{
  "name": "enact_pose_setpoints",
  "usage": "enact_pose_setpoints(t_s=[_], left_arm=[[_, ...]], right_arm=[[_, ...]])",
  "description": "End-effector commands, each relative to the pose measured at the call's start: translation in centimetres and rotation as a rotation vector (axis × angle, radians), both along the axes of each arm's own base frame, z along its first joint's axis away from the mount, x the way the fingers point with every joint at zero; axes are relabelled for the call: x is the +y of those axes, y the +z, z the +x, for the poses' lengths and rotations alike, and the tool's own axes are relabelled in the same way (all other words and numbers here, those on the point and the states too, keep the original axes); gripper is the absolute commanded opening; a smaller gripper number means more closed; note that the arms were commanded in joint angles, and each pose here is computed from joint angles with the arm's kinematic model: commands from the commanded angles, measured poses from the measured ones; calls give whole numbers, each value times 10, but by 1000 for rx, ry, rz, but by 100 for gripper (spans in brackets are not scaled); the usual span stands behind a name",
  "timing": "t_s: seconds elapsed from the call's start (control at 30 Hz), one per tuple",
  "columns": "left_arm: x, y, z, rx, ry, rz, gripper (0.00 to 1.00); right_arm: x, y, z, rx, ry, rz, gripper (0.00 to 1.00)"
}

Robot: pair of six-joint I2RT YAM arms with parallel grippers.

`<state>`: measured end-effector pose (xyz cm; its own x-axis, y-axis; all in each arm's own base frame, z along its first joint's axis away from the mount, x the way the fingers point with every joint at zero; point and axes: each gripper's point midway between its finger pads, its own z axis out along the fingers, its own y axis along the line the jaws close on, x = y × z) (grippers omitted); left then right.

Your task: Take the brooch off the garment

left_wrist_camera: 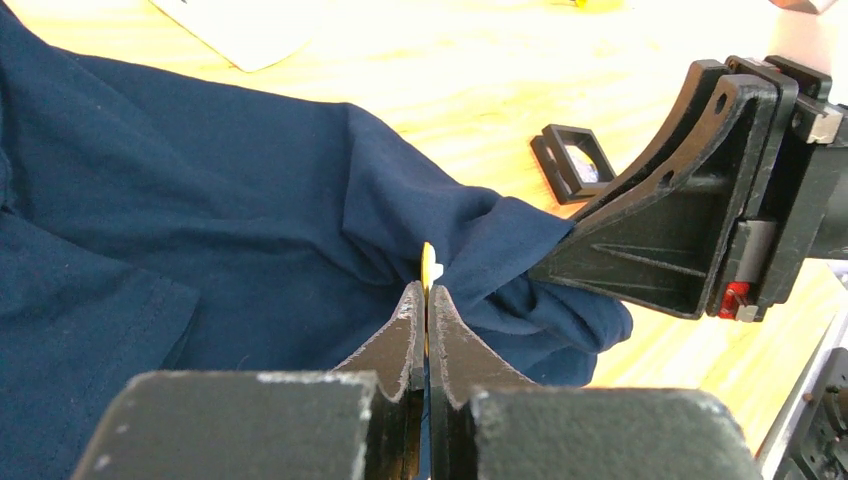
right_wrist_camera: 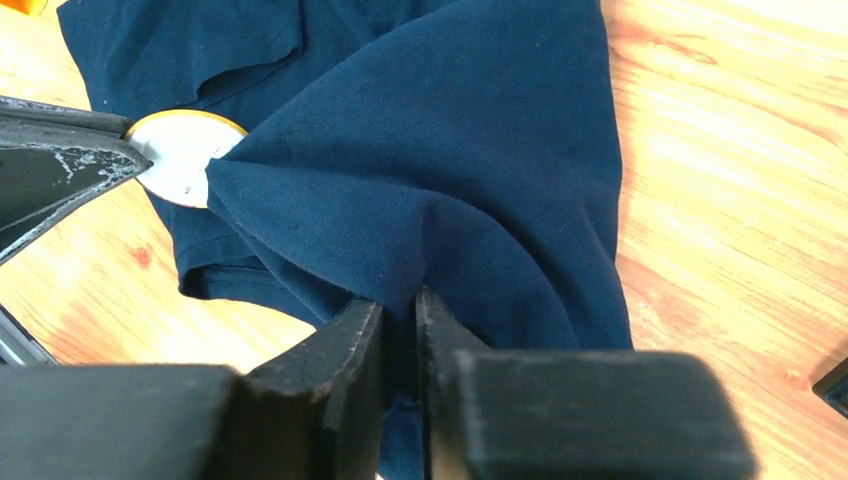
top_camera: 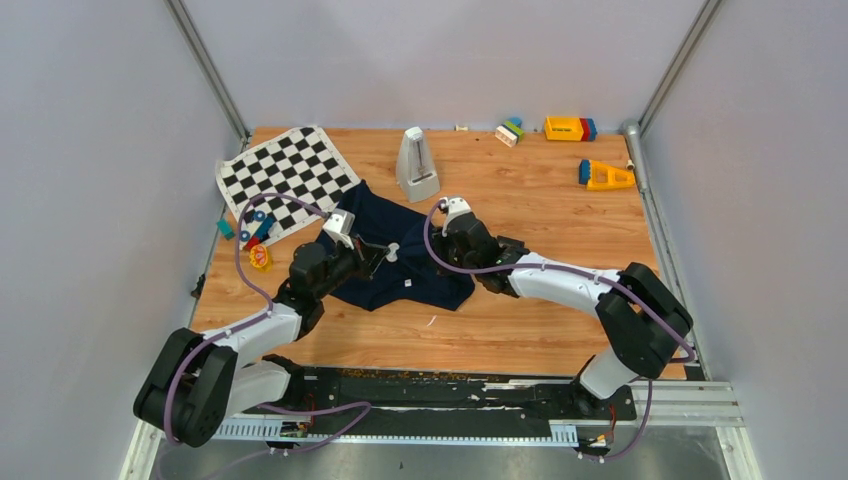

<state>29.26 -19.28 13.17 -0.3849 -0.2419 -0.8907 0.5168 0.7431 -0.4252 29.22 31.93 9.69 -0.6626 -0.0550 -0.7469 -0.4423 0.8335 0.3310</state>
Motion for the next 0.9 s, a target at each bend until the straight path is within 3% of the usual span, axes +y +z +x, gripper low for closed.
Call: enact_pose_setpoints(t_s=[0.0, 0.13, 0.27, 0.5, 0.63, 0.8, 0.87], left_arm=[[-7, 17, 1, -61, -37, -47, 0], [-22, 22, -4, -75, -127, -89, 0], [-31, 26, -10, -96, -182, -144, 0], [-44, 36, -21, -155, -260, -187, 0], [-58, 37, -28, -166, -328, -195, 0], [-58, 33, -26, -164, -315, -177, 1], [-56, 27, -23, -138, -297, -146, 16]], right_arm=[[8, 19, 5, -19, -12, 55, 26], [17, 39, -12, -62, 91, 162, 54], [10, 45, -17, -85, 78, 211, 74], [21, 42, -19, 10, 133, 278, 73], [25, 43, -25, 4, 183, 291, 56], [20, 44, -21, -21, 162, 266, 18], [17, 45, -17, -32, 147, 245, 7]])
